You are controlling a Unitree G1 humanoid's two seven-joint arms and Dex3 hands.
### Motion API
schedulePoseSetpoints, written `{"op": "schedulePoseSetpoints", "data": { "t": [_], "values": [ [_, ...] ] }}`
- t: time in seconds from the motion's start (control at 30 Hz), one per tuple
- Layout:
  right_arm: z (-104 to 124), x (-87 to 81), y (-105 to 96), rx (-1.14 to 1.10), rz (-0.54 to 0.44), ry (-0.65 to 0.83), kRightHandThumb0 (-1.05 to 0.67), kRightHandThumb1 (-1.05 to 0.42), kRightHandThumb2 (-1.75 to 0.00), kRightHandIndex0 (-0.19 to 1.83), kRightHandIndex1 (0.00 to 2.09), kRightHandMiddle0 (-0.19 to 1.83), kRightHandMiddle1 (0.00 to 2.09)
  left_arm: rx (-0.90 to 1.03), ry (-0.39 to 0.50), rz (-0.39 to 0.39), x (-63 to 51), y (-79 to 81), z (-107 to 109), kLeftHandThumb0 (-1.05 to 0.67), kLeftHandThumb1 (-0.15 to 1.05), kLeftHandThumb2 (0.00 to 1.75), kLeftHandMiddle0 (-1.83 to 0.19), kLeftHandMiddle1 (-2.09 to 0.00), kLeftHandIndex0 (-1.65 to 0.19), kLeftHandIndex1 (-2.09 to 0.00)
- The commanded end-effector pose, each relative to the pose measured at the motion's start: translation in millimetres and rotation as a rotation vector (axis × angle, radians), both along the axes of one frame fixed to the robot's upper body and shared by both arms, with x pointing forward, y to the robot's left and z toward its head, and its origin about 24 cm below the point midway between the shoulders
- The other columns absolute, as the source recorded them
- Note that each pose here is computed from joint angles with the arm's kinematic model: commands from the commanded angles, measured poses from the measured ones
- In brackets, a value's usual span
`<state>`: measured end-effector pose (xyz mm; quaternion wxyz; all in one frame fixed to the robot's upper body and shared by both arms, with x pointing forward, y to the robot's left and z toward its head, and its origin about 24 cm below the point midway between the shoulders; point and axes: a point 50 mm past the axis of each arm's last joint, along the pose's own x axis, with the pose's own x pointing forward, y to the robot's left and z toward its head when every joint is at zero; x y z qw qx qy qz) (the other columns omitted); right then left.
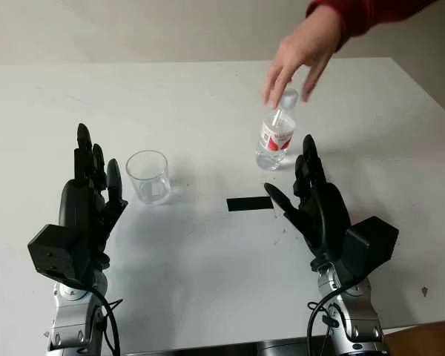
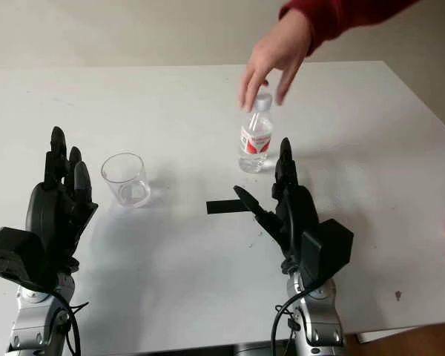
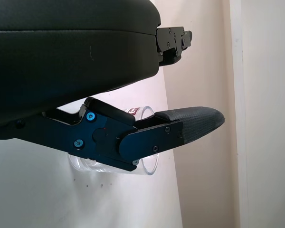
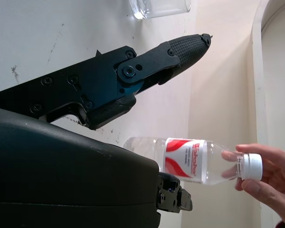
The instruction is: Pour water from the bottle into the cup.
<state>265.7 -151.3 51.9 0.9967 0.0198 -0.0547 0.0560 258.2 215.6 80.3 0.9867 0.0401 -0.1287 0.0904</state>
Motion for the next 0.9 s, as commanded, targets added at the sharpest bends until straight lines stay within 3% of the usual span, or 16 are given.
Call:
{"op": "schedulePoseSetpoints", "data": {
  "t": [0.0,0.63,0.8,0.87],
  "values": [
    [0.5,-0.2,-0.3,0.005,0.003,-0.012,-0.74,-0.93,-0.05,-0.19,0.00,-0.19,0.00,0.001,-0.010,-0.002,-0.7,-0.5,1.2,-0.70,1.05,0.66,0.09,-0.06,0.13,0.00],
    [0.9,2.6,-1.8,0.000,-0.016,-0.011,-0.75,-0.93,-0.05,-0.19,0.00,-0.19,0.00,-0.003,-0.012,-0.004,1.5,-1.0,1.2,-0.69,1.05,0.67,0.09,-0.06,0.12,0.00],
    [2.5,15.1,-10.7,-0.026,-0.067,-0.006,-0.77,-0.92,-0.05,-0.19,0.00,-0.19,0.00,0.001,-0.007,-0.010,2.3,-1.4,0.2,-0.69,1.05,0.68,0.11,-0.05,0.14,0.00],
    [6.4,29.8,-17.5,-0.066,-0.090,-0.014,-0.76,-0.91,-0.05,-0.19,0.00,-0.19,0.00,-0.001,-0.010,-0.010,1.4,-0.3,0.1,-0.68,1.05,0.68,0.10,-0.05,0.14,0.00]
  ]
}}
